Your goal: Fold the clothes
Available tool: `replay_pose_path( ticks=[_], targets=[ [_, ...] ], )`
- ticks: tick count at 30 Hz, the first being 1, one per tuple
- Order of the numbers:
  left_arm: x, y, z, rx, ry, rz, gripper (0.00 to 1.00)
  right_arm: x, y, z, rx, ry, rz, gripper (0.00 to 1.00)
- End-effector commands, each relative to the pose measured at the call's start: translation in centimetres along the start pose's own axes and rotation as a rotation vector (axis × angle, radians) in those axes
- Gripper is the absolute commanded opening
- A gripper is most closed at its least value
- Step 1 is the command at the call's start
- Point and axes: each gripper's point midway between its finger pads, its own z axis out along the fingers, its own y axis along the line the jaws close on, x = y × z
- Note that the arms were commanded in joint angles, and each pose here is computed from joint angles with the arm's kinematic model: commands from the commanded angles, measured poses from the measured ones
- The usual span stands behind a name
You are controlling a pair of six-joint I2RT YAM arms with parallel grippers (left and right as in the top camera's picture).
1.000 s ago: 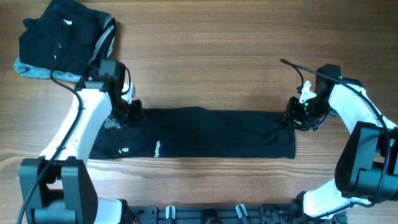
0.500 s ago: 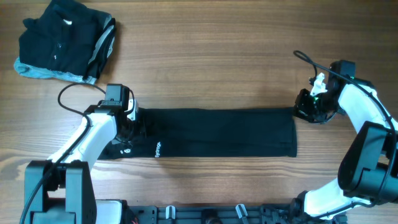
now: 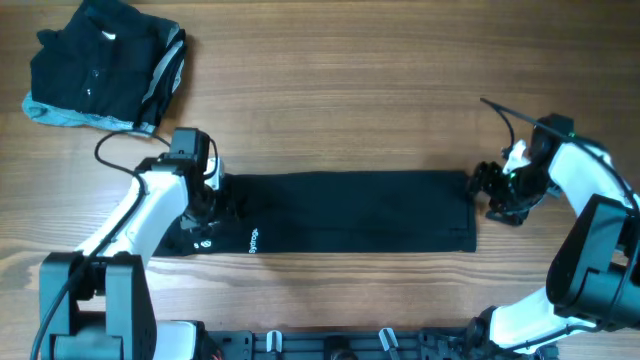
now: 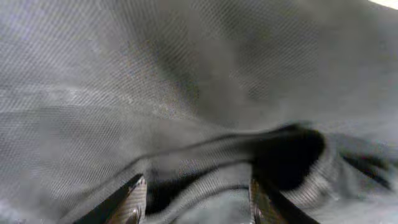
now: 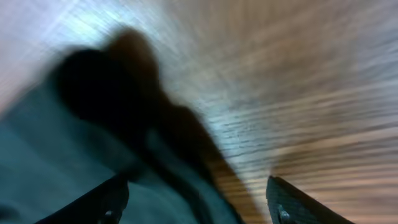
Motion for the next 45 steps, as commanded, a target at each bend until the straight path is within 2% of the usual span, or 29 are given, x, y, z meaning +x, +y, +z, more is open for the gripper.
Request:
replay_pose_path(
  ticks=[1, 4, 5, 6, 7, 8, 10, 13, 20, 24, 26, 28, 33, 38, 45],
  targets=[
    [-3.3, -1.4, -4.0, 0.026, -0.099, 0.007, 0.54, 2.7, -0.3, 2.2, -0.044, 0.067, 0.024, 0.76],
    [-4.8, -2.3, -6.9, 0.045, -0.172, 0.02, 0.55, 4.1, 4.8, 2.7, -0.408, 0.064, -0.17, 0.72],
    [-5.2, -2.5, -7.7, 0.052, -0.199, 0.024, 0.56, 4.5, 5.0, 2.9, -0.433, 0.064, -0.179, 0.67],
    [-5.4, -2.7, -8.3, 0.057, -0.22, 0.028, 0.56, 4.9, 4.5, 3.4, -0.413, 0.07, -0.177, 0.56],
    [-5.5, -2.8, -9.1, 0.063, -0.246, 0.032, 0.56, 4.8, 4.1, 3.6, -0.384, 0.065, -0.179, 0.4],
    [-5.5, -2.9, -9.6, 0.067, -0.262, 0.035, 0.56, 4.7, 4.0, 3.6, -0.382, 0.063, -0.172, 0.34],
    [-5.4, -3.1, -10.6, 0.076, -0.294, 0.041, 0.56, 4.1, 4.0, 3.3, -0.372, 0.047, -0.173, 0.15],
    [-5.4, -3.2, -11.8, 0.082, -0.336, 0.047, 0.57, 2.5, 2.7, 2.1, -0.247, 0.0, -0.106, 0.04],
    [-5.4, -2.6, -13.3, 0.049, -0.399, 0.046, 0.62, -1.5, 0.5, -5.3, 0.025, -0.222, 0.02, 0.04],
    [-5.5, -2.5, -13.3, 0.041, -0.402, 0.045, 0.62, -2.9, 2.3, -9.6, 0.006, -0.312, -0.029, 0.04],
    [-5.5, -2.4, -13.3, 0.035, -0.404, 0.043, 0.62, -2.3, 4.3, -10.2, -0.062, -0.305, -0.124, 0.04],
    [-5.5, -2.4, -13.3, 0.035, -0.404, 0.043, 0.62, -1.0, 6.2, -9.7, -0.113, -0.259, -0.195, 0.05],
    [-5.5, -2.4, -13.3, 0.035, -0.404, 0.043, 0.62, 3.4, 11.0, -7.2, -0.102, -0.136, -0.36, 0.05],
    [-5.5, -2.4, -13.3, 0.036, -0.402, 0.042, 0.61, 6.5, 16.7, -4.3, -0.126, -0.094, -0.404, 0.05],
    [-5.3, -2.3, -13.2, 0.034, -0.396, 0.042, 0.61, 10.1, 20.6, 0.6, -0.105, 0.001, -0.442, 0.06]
  ],
)
